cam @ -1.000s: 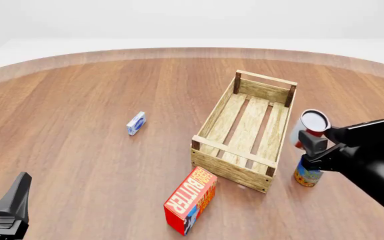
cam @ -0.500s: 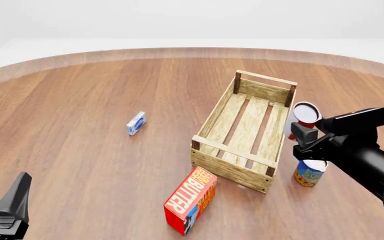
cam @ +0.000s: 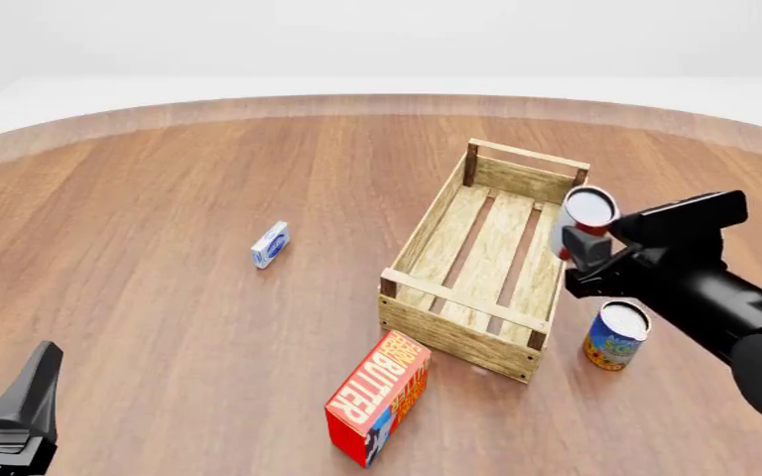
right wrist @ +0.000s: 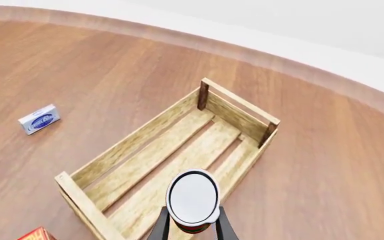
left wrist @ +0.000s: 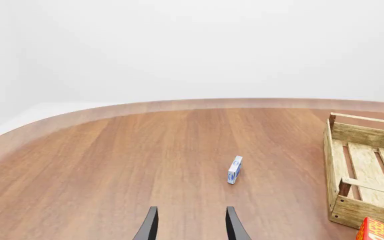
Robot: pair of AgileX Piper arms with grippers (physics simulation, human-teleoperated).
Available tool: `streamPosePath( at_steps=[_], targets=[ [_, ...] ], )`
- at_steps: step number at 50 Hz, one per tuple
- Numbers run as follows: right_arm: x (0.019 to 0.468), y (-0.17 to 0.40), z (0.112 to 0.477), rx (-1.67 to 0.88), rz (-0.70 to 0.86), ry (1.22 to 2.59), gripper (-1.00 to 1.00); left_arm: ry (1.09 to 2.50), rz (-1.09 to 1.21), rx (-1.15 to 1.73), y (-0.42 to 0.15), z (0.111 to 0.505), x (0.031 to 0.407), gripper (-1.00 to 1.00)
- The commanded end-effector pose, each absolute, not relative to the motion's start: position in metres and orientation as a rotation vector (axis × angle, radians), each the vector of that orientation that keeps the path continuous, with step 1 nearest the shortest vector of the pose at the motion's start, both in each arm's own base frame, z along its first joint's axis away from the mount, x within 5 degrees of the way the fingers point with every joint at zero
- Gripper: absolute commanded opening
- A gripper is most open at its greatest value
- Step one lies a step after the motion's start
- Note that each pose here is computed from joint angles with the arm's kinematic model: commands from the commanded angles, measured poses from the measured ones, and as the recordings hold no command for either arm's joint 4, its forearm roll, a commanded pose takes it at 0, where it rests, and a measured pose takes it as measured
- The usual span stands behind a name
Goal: Pick up the tomato sauce, and put it in the wooden tray.
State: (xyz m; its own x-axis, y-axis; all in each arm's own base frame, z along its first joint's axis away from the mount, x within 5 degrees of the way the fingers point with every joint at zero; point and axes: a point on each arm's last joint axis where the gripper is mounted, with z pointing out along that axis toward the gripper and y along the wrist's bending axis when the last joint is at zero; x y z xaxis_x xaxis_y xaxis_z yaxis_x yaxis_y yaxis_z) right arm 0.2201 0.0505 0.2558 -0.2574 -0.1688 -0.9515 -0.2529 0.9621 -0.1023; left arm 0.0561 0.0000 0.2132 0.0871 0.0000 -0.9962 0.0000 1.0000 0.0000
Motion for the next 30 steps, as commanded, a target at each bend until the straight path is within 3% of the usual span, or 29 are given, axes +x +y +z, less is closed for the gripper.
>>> streamPosePath(
  at_steps=[1,30],
  targets=[
    [0.230,0.054,0.257,-0.301,0.096,1.834,-1.00,1.484,0.000,0.000,0.000,0.213,0.056,1.00],
    [0.251,0.065,0.247,-0.328,0.107,1.834,-1.00,1.484,0.000,0.000,0.000,0.213,0.056,1.00]
  ],
)
